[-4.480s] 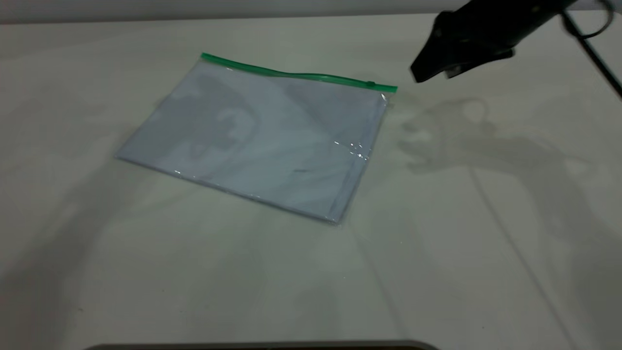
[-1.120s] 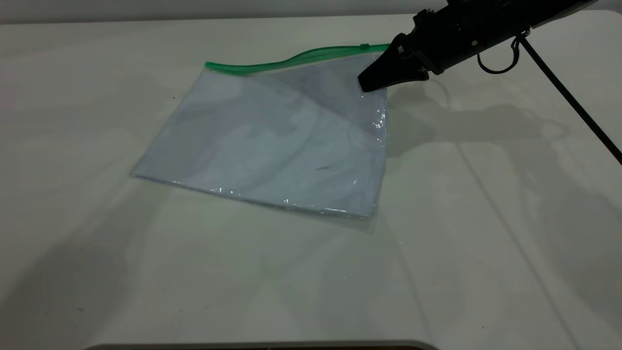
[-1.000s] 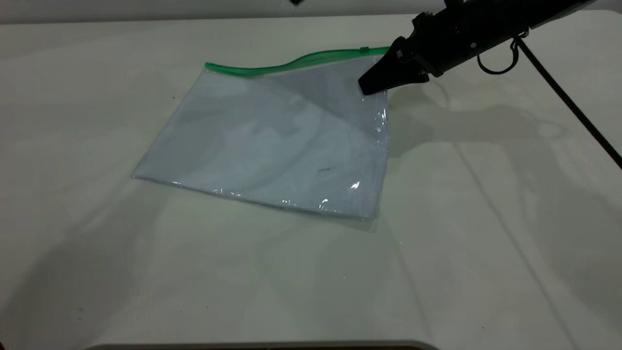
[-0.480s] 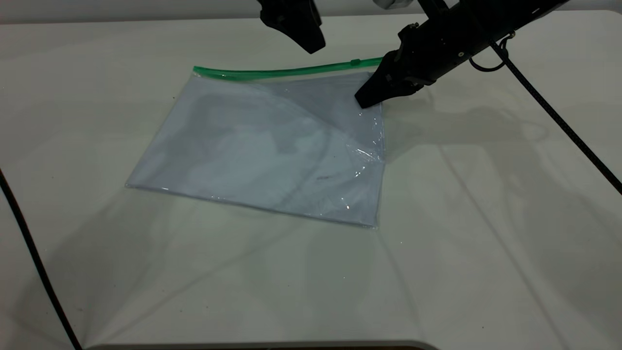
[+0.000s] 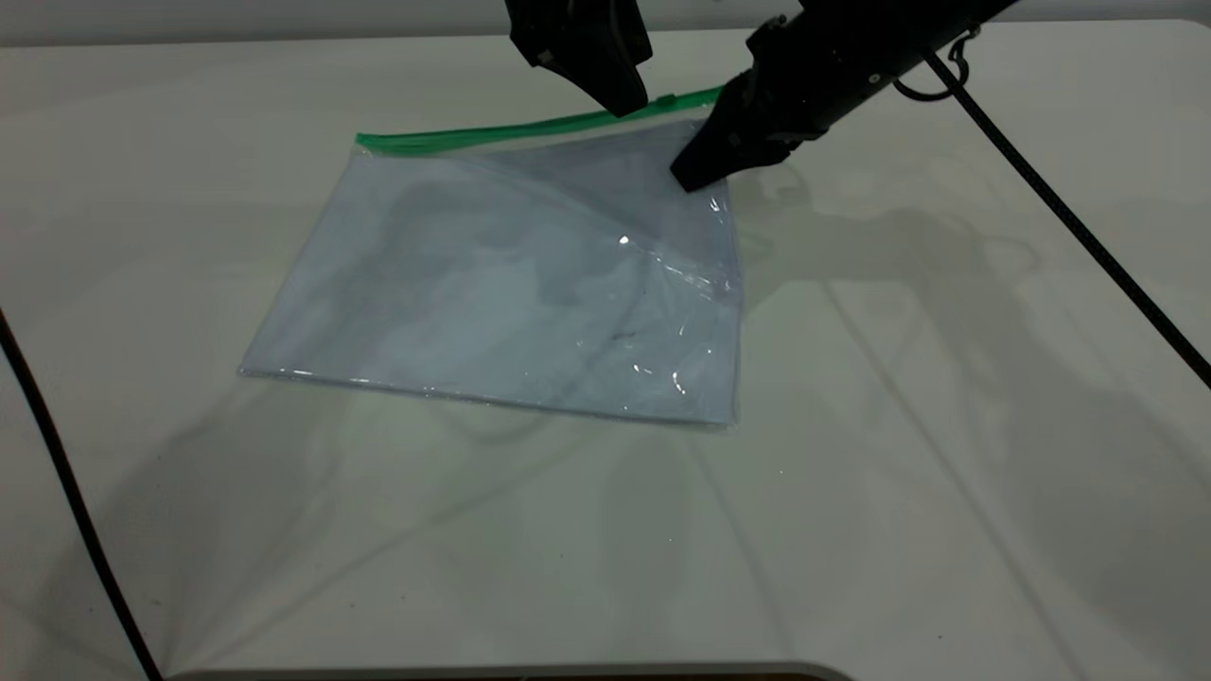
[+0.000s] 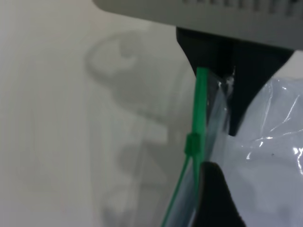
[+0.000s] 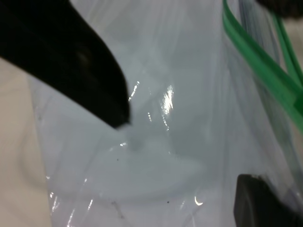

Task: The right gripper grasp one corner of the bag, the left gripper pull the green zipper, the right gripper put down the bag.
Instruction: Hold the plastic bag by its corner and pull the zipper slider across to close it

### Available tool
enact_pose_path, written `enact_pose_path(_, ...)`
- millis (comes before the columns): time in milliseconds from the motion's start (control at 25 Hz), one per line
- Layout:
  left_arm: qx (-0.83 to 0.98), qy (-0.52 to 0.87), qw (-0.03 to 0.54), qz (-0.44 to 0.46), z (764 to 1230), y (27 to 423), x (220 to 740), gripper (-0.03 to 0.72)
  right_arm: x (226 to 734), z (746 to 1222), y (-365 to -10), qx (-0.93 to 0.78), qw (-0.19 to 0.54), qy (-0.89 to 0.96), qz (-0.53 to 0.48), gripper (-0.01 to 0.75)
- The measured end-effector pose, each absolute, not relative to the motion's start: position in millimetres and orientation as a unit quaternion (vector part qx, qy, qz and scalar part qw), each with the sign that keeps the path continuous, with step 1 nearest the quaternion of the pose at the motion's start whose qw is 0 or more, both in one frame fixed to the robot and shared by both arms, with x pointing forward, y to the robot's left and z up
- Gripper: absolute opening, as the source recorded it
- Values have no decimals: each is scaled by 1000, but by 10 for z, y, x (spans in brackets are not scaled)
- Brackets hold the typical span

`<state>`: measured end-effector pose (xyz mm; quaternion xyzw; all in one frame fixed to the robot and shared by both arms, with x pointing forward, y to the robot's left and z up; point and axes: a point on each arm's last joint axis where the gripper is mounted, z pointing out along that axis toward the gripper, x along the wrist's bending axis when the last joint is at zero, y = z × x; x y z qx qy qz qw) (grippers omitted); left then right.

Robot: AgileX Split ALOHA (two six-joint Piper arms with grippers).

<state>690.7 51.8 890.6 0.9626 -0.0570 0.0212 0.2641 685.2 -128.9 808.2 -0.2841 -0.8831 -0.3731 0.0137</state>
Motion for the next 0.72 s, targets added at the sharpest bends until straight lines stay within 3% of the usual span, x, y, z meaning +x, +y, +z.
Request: enact_pose_path(720,959,-70,270,44,8902,505,6942,519,6762,8372,-1049,-225,9,-898,-377,35)
